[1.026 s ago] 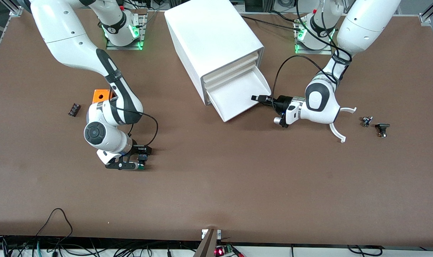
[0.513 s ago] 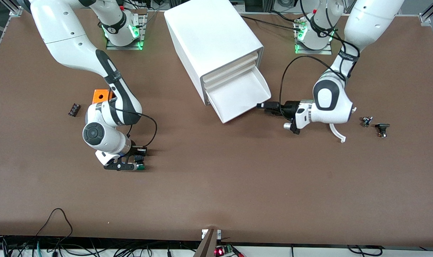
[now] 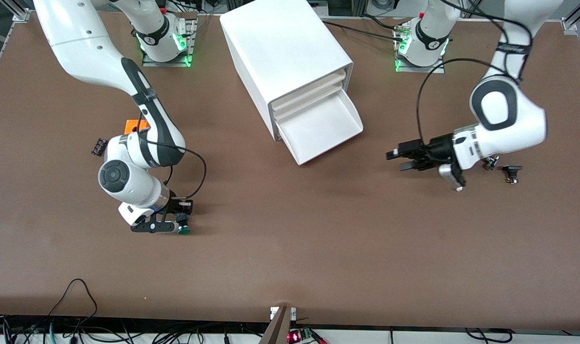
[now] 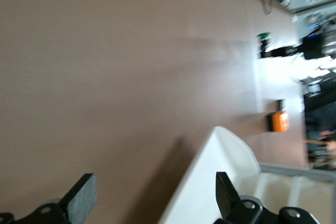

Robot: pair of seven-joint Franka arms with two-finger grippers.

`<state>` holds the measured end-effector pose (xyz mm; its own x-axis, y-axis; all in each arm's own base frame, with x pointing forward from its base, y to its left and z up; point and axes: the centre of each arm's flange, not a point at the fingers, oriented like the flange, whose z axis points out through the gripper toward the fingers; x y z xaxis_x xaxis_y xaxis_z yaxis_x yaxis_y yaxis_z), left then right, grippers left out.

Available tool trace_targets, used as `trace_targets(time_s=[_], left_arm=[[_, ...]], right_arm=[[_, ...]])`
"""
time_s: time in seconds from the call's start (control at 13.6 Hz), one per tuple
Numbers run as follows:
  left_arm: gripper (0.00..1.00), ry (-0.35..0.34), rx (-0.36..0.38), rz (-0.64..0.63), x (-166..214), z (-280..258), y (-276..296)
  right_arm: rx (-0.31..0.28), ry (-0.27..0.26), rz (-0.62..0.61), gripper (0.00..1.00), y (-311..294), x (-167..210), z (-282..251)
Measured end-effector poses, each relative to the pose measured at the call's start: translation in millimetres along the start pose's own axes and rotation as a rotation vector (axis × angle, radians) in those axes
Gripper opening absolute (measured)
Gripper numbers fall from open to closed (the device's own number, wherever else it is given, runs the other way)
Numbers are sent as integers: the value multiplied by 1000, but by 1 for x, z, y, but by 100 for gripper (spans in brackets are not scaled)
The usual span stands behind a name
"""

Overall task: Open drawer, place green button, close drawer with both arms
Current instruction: 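Lift the green button with the right gripper while the left gripper withdraws, then lower the green button into the open drawer and open the right gripper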

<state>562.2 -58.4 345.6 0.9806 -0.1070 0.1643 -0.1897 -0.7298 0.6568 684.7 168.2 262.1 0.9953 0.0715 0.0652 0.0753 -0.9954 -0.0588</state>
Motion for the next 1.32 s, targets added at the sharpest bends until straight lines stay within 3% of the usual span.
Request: trace_targets(time_s=[0.07, 0.22, 0.59, 0.73, 0.95, 1.1, 1.32], left_arm=[[100, -12, 95, 75, 5, -37, 0], [100, -83, 208, 164, 3, -108, 6], [100, -256, 453, 267, -11, -233, 43], [100, -303, 539, 224, -13, -252, 65], [100, -298, 640, 69, -11, -245, 98], [100, -289, 659, -3, -11, -240, 102], [100, -284, 671, -27, -12, -245, 96]], right_arm=[[0, 10, -40, 42, -3, 3, -26], [5, 21, -156, 42, -14, 10, -77], [70, 60, -615, 42, -124, -2, -140], [114, 64, -776, 42, -201, -29, -147], [131, 52, -1026, 42, -322, -83, -141], [101, 45, -1147, 42, -377, -114, -130], [94, 21, -1337, 42, -402, -132, -111]])
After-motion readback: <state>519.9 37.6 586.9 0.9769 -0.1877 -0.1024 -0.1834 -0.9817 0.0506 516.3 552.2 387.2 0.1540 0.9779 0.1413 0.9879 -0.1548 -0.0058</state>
